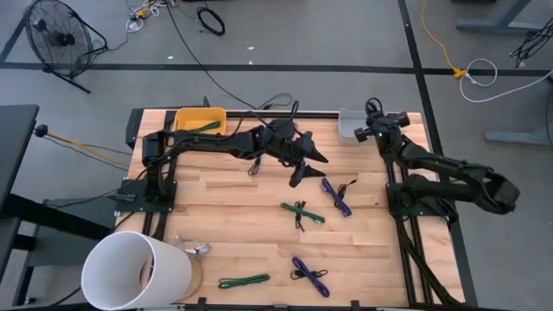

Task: Pick & Place USB Port
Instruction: Put the black charger cable into the gray bin

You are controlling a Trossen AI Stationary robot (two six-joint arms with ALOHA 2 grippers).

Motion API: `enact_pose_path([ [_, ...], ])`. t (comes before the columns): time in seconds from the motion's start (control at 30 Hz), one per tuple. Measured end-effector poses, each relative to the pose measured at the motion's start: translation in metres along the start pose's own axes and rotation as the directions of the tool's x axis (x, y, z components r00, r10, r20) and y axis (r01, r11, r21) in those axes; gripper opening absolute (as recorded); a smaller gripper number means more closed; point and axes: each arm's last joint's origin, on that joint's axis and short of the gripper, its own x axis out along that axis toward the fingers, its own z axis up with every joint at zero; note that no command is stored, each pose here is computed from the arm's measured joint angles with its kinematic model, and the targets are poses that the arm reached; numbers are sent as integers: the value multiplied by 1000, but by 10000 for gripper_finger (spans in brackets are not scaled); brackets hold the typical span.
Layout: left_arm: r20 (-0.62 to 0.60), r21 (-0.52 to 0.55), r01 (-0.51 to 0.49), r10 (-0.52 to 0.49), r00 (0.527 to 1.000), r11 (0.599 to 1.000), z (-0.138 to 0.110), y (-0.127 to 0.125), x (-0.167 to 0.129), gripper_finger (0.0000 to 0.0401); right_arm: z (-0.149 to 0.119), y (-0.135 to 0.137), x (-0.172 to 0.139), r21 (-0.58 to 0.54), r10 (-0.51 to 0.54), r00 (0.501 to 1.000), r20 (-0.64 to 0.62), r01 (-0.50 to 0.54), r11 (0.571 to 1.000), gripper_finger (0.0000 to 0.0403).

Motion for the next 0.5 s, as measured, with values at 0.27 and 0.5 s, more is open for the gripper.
enact_pose_path([
  [0.27,0,0,0,0,1000,1000,0,0,0,236,-7,12,8,-77,-28,998,-60,24,997,0],
  [0.5,0,0,0,0,1000,1000,0,0,0,236,-7,13,8,-70,1,999,-53,-4,998,41],
])
